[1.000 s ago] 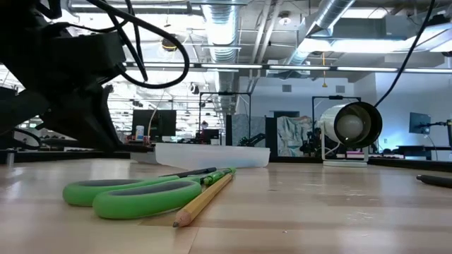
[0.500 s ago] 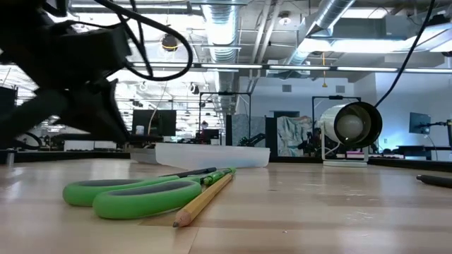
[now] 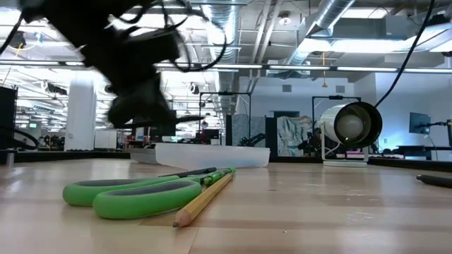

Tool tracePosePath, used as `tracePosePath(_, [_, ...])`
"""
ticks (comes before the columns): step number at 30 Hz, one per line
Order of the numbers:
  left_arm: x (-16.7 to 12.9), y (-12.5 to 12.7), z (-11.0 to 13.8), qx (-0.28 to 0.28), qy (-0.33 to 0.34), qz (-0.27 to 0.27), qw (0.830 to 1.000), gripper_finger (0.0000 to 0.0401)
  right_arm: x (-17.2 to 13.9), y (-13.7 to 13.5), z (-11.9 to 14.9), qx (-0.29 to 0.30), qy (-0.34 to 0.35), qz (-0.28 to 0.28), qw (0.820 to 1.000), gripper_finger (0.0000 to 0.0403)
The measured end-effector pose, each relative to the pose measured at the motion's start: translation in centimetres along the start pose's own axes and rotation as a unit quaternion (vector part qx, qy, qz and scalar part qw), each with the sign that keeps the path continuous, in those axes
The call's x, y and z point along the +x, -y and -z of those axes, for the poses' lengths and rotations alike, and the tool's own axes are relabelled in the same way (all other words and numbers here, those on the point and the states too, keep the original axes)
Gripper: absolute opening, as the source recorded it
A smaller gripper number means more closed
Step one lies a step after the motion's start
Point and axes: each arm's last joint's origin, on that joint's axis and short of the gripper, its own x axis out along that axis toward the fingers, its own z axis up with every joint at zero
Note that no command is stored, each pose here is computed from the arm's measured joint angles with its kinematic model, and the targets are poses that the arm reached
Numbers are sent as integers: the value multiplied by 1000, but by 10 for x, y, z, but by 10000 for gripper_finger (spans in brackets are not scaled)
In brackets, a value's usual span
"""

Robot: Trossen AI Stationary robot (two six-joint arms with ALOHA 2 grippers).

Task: Pick & place school supplies into a supply box
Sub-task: Put the left black pen into the transparent supply box

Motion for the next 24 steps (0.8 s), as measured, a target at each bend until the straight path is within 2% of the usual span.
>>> tracePosePath(4, [9, -21, -31, -11, 6, -7, 1000, 32, 0, 0, 0, 0, 0, 0, 1000, 120])
tracePosePath(7, [22, -44, -55, -37, 9, 21, 999, 32, 0, 0, 0, 0, 0, 0, 1000, 120])
tracePosePath(10, [41, -68, -67, -72, 15, 60, 995, 32, 0, 0, 0, 0, 0, 0, 1000, 120])
tracePosePath(16, [80, -101, -61, -119, -6, 106, 987, 32, -3, -3, 5, -11, -15, -6, 1000, 120])
tracePosePath(24, [114, -101, -46, -119, -46, 112, 985, 32, -1, -2, 9, -9, -27, -5, 1000, 120])
